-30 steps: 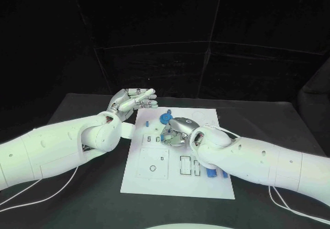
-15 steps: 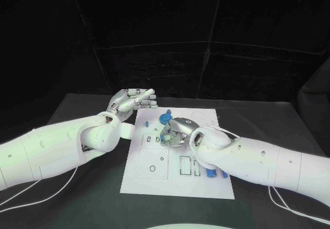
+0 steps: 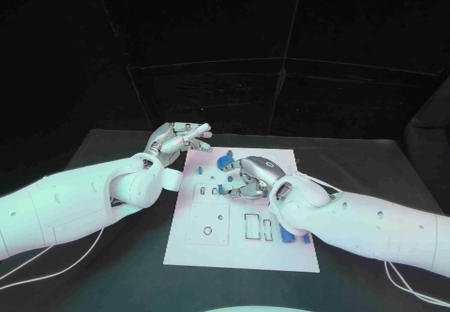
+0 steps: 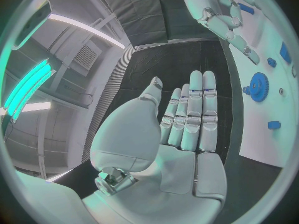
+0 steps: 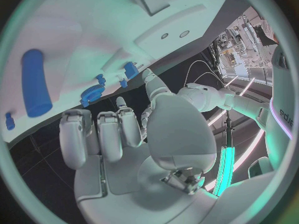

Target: Assemble the parts on the task board

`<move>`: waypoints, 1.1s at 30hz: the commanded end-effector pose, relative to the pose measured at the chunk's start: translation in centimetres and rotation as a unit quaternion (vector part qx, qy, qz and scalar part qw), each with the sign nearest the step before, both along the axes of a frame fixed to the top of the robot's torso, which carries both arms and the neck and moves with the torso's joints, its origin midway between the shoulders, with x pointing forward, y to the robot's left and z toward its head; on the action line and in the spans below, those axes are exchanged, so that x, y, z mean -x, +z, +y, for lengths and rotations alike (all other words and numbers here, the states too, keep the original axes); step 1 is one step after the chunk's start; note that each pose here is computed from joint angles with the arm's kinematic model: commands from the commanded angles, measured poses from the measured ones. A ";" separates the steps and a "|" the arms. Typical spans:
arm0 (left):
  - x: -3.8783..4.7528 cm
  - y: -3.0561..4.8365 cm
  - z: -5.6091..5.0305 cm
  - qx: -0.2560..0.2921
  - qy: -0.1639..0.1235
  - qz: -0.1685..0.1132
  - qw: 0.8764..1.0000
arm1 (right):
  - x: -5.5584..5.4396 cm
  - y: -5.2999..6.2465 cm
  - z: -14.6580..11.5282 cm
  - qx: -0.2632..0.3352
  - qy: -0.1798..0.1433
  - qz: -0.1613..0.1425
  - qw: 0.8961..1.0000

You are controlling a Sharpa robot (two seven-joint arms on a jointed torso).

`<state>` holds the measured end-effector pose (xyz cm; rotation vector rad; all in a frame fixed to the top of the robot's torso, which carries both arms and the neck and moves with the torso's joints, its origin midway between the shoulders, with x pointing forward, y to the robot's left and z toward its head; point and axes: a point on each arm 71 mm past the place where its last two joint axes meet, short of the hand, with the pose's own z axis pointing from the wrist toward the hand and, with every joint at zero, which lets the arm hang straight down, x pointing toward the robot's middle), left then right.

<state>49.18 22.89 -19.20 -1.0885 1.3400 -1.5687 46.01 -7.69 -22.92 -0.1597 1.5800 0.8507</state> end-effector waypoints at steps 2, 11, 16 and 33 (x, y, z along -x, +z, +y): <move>-0.02 -0.08 -0.2 -0.048 -0.019 -0.005 0.999 | 0.8 2.2 -1.2 -0.068 0.029 -0.034 0.997; -0.20 -1.31 -0.2 -0.172 -0.039 0.042 0.983 | -0.5 5.9 -6.1 -0.122 0.048 0.082 0.988; -0.62 -1.80 -0.4 -0.309 -0.077 0.081 0.944 | -2.2 8.0 -9.8 -0.147 0.009 0.110 0.983; -2.56 -1.45 -3.3 -0.616 -0.174 0.121 0.759 | -5.0 9.5 -15.0 -0.155 -0.097 0.083 0.980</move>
